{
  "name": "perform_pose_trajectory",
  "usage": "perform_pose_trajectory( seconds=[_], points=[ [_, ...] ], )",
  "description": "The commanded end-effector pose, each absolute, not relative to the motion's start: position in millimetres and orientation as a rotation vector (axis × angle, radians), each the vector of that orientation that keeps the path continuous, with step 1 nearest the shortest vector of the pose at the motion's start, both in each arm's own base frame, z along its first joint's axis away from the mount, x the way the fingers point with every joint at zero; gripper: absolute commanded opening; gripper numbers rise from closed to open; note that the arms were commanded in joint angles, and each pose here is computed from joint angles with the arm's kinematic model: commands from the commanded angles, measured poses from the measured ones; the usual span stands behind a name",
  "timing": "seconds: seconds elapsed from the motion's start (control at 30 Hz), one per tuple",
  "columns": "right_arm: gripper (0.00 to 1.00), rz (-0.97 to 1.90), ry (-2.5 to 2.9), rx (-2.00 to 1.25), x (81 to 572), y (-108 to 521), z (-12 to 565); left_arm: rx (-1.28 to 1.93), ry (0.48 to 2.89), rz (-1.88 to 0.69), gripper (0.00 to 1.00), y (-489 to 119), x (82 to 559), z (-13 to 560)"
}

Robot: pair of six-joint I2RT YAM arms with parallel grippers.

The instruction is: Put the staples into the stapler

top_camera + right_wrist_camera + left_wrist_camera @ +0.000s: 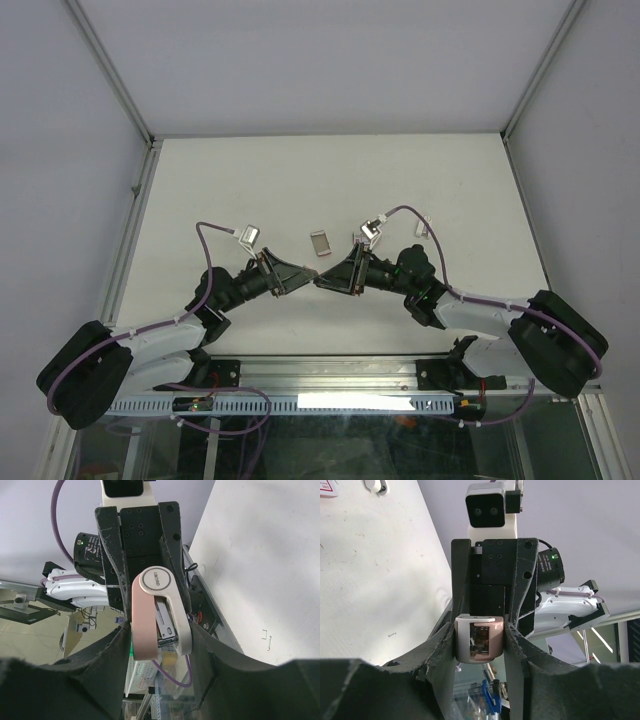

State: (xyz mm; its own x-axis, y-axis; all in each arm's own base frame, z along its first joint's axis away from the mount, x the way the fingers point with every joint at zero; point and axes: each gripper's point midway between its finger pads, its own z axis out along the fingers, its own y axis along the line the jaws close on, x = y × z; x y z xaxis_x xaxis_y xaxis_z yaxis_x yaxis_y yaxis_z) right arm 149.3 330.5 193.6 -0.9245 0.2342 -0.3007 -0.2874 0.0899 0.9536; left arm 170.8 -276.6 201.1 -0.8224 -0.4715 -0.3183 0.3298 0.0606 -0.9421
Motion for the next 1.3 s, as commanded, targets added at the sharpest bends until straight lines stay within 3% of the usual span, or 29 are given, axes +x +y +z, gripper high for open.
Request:
perform_pose_trajectory(
  seconds=[0.0, 0.13, 0.37, 0.4, 0.47, 0.87, 0.97, 1.03, 1.13, 1.27],
  points=[
    [0.50, 1.958, 1.843, -0.099, 149.5, 332.1, 228.3, -0.175, 1.757, -1.813, 0.40, -274.3, 174.6, 201.5],
    [0.49, 1.957, 1.848, -0.095, 149.9, 332.6, 227.1, -0.194, 1.773, -1.805, 0.46, -274.4, 176.2, 197.7],
    [0.47, 1.962, 1.850, -0.089, 150.9, 333.3, 225.8, -0.196, 1.783, -1.806, 0.49, -274.9, 175.7, 195.9],
    [0.38, 1.965, 1.850, -0.089, 150.3, 333.5, 226.2, -0.196, 1.782, -1.806, 0.49, -274.8, 175.8, 195.9],
    [0.01, 1.961, 1.858, -0.079, 151.2, 333.4, 224.1, -0.197, 1.783, -1.807, 0.50, -274.8, 175.6, 196.1],
    [0.00, 1.882, 1.899, -0.063, 155.8, 330.0, 214.0, -0.206, 1.785, -1.802, 0.48, -274.0, 176.3, 195.1],
    [0.43, 1.911, 1.900, -0.112, 151.4, 333.9, 219.1, -0.211, 1.791, -1.801, 0.43, -273.9, 176.3, 193.6],
    [0.61, 1.935, 1.881, -0.119, 149.9, 334.4, 222.7, -0.212, 1.795, -1.799, 0.42, -273.9, 176.2, 192.7],
    [0.67, 1.944, 1.875, -0.123, 148.9, 334.4, 222.9, -0.214, 1.797, -1.799, 0.42, -273.8, 176.1, 192.4],
    [0.66, 1.947, 1.872, -0.111, 148.9, 333.3, 222.0, -0.216, 1.795, -1.799, 0.42, -273.6, 176.1, 192.7]
  ],
)
